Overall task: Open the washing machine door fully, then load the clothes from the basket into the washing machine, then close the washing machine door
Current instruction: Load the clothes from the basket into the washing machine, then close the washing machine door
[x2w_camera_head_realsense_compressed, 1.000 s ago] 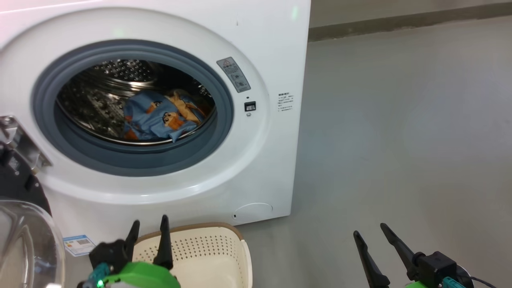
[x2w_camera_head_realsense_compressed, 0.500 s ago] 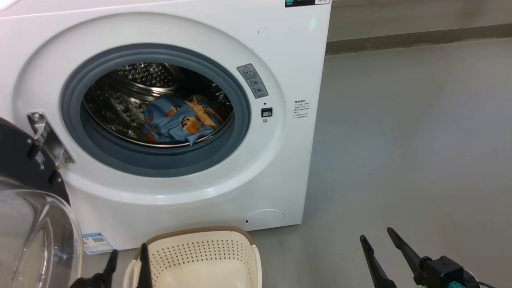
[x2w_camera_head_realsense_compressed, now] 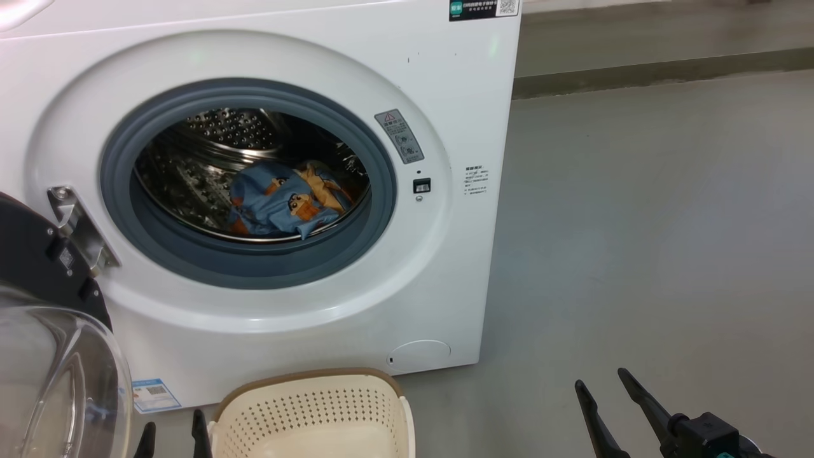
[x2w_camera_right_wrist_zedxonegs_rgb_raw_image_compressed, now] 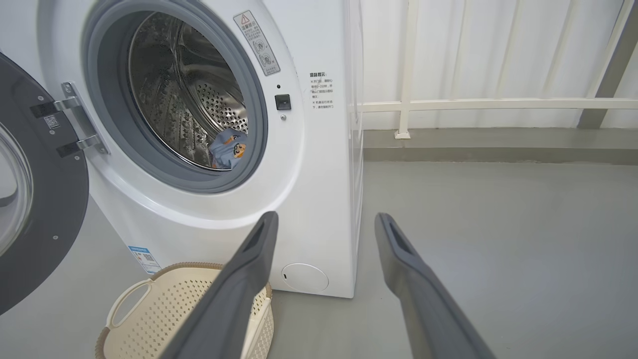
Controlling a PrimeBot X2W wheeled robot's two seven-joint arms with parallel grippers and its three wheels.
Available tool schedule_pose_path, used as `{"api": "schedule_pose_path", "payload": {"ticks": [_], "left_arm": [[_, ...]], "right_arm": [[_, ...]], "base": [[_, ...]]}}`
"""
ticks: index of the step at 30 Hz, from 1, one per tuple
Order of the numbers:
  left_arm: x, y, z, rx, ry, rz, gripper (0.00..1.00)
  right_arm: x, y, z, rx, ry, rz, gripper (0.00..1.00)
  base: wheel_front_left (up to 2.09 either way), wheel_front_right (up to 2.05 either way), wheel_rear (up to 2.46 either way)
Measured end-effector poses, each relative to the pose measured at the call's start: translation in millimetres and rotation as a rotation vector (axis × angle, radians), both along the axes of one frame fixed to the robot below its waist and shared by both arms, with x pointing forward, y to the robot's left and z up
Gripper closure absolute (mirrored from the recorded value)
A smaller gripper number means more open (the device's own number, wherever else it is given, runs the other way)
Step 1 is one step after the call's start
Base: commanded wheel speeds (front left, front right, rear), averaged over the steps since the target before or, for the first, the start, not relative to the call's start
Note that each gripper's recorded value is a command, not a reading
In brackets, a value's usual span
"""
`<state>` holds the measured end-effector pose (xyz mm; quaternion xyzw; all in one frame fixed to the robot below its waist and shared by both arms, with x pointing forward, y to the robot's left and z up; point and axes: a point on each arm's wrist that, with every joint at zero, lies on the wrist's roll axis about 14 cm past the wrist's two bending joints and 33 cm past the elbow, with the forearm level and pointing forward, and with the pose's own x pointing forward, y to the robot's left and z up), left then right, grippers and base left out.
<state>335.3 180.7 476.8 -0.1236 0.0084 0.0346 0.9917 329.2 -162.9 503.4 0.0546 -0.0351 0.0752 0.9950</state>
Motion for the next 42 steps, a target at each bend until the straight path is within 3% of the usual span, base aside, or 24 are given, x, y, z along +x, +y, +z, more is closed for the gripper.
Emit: {"api": "schedule_pose_path", "payload": {"ticks": [42], "left_arm": [[3.7, 3.4, 3.2, 0.008, -0.014, 0.004, 0.0]], "right_arm": [[-3.4, -9.9, 0.6, 0.005, -0.003, -0.032, 0.0]], "base": [[0.0, 0.0, 0.0]]}}
